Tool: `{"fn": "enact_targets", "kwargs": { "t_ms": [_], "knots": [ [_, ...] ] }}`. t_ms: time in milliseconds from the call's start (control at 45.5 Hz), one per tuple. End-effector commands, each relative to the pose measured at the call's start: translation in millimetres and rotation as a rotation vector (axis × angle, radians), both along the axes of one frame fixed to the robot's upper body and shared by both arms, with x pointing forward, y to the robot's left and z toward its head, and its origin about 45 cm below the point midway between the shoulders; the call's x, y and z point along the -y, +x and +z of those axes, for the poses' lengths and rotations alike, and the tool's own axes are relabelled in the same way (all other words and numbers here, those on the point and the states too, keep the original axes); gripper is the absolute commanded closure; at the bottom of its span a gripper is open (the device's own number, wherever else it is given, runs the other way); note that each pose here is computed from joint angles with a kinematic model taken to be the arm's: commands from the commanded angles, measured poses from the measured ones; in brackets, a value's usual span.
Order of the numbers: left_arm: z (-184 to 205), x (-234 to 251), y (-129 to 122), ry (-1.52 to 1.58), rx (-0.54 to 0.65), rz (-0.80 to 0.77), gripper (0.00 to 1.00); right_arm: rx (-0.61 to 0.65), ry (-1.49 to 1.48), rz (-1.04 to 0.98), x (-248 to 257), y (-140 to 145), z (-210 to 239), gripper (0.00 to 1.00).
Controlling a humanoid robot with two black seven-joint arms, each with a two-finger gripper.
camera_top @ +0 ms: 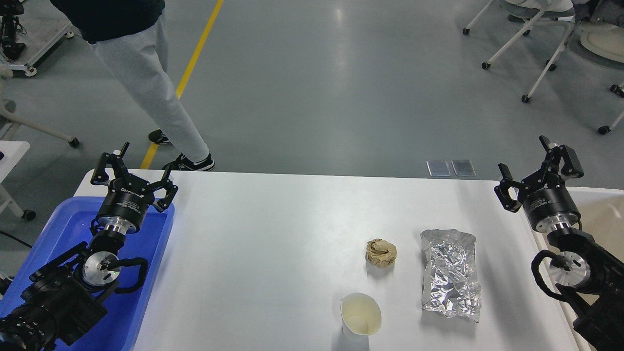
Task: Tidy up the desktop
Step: 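Raise the right gripper and swing it over the table toward the objects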
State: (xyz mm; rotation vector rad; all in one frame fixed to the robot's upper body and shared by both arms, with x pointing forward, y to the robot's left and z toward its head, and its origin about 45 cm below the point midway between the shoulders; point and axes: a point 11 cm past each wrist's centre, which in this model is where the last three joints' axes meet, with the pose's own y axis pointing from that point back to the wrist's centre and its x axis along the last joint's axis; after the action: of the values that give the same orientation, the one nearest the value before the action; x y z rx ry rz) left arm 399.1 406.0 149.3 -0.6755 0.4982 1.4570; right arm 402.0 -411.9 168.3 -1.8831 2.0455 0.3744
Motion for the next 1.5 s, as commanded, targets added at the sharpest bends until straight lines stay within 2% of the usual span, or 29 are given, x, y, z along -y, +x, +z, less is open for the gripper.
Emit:
{"fn": "enact_targets", "kwargs": {
  "t_ms": [0,484,770,858,1012,1276,1474],
  "knots": [
    [-0.2,-0.2,-0.3,0.000,0.000,0.001,0.00,-0.006,0.030,-0.009,-4.6,0.1,-4.2,0.01],
    [0.3,-0.2,0.2,0.000,0.001,0.002,0.00,0.003,0.007,-0.008,5.9,0.4,3.2,0.01],
    [0.3,-0.2,0.2,0.000,0.001,0.002,0.00,-0.040,0.061,0.014,-2.3,2.6,2.3,0.01],
    [0.3,-0.2,0.2,0.000,0.001,0.002,0.00,-0.006,0.089,0.053,-3.5,0.5,24.4,0.01],
    [0.2,-0.1,0.2,0.000,0.000,0.001,0.00,-0.036,0.064,0.117,-12.2,-1.9,45.3,0.01],
    [0.2,-0.1,0.2,0.000,0.000,0.001,0.00,-0.089,-0.095,0.220,-4.5,-11.1,69.3,0.01],
    [0.3,-0.2,0.2,0.000,0.001,0.002,0.00,-0.049,-0.231,0.306,-12.4,-9.7,104.8,0.01]
  ]
}}
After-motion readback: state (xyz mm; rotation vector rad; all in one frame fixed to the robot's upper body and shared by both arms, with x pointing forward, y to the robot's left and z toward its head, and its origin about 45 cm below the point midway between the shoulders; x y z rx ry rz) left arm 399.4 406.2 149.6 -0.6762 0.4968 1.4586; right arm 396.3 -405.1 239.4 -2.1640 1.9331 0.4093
